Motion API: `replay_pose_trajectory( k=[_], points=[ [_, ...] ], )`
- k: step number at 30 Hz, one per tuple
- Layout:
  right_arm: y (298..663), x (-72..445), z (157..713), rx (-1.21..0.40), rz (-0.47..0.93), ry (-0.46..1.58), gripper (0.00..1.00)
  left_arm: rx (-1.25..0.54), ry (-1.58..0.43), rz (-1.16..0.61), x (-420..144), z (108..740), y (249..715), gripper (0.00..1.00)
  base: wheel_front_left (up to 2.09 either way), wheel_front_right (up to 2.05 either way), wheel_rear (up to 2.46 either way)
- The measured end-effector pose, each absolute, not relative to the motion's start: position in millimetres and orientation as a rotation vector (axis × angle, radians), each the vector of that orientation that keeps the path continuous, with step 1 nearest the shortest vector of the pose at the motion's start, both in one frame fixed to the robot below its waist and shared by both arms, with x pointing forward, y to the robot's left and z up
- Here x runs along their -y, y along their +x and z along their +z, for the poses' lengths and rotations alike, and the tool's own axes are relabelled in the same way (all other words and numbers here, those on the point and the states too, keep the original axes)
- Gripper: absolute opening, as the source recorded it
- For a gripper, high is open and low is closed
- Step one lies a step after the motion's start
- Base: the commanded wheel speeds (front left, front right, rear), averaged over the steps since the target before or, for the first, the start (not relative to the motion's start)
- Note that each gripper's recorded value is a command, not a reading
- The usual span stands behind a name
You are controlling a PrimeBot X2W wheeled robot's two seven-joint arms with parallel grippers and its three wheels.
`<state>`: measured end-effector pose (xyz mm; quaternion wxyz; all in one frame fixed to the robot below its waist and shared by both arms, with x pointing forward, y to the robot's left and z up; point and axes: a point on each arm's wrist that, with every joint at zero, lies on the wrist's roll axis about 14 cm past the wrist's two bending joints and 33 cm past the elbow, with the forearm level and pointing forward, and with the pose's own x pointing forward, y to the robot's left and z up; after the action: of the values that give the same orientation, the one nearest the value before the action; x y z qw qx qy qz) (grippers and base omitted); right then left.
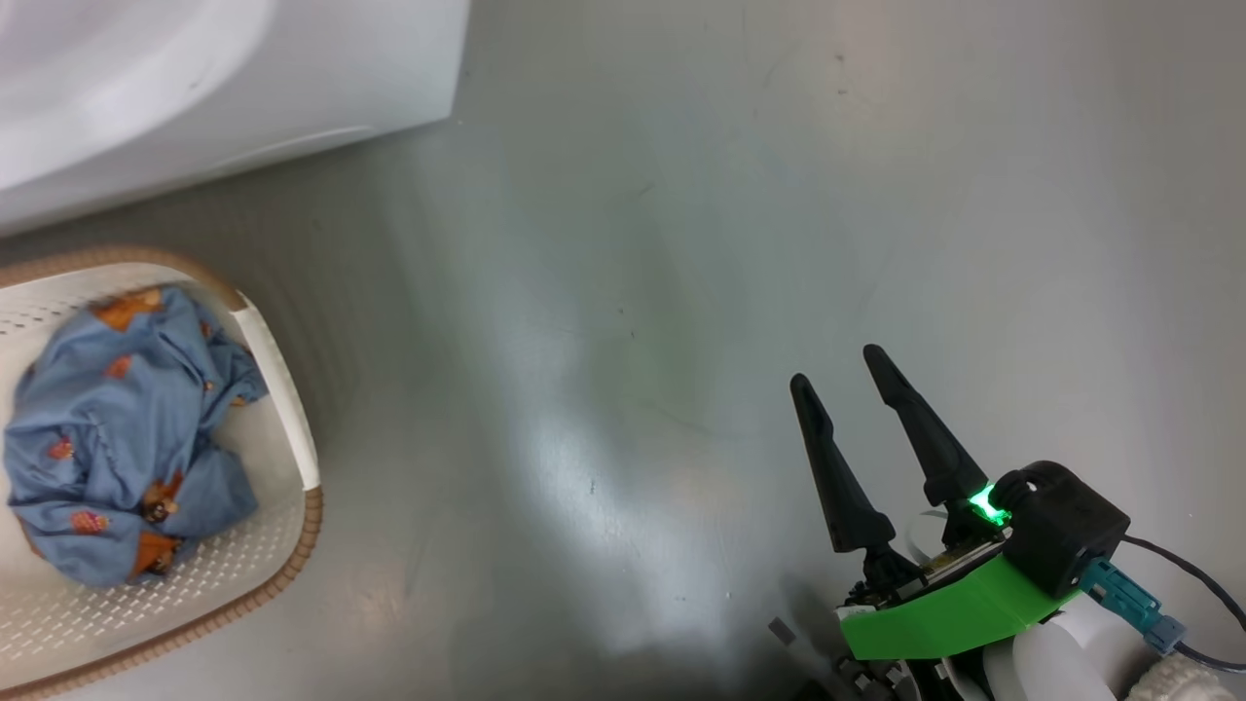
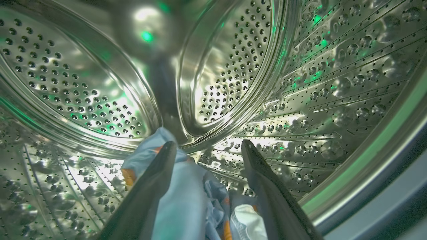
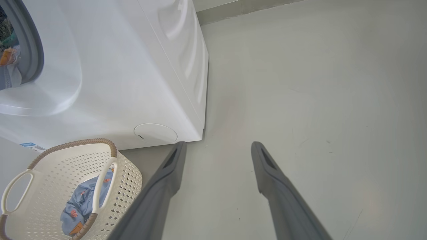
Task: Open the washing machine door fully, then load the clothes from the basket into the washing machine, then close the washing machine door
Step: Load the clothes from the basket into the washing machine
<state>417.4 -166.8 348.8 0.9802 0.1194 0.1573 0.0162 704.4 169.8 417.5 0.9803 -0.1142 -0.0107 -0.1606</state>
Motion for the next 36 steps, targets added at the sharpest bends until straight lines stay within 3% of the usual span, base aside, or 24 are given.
replay_pose_trajectory(
  k=[22, 36],
  points=[
    [435, 159, 379, -0.219, 0.069, 0.257, 1.00, 0.039, -0.235, -0.331, -172, 465, 657, 1.00, 0.00, 0.00, 0.00],
    [441, 151, 392, -0.180, 0.095, 0.268, 1.00, 0.063, -0.245, -0.280, -189, 467, 590, 1.00, 0.00, 0.00, 0.00]
  ],
)
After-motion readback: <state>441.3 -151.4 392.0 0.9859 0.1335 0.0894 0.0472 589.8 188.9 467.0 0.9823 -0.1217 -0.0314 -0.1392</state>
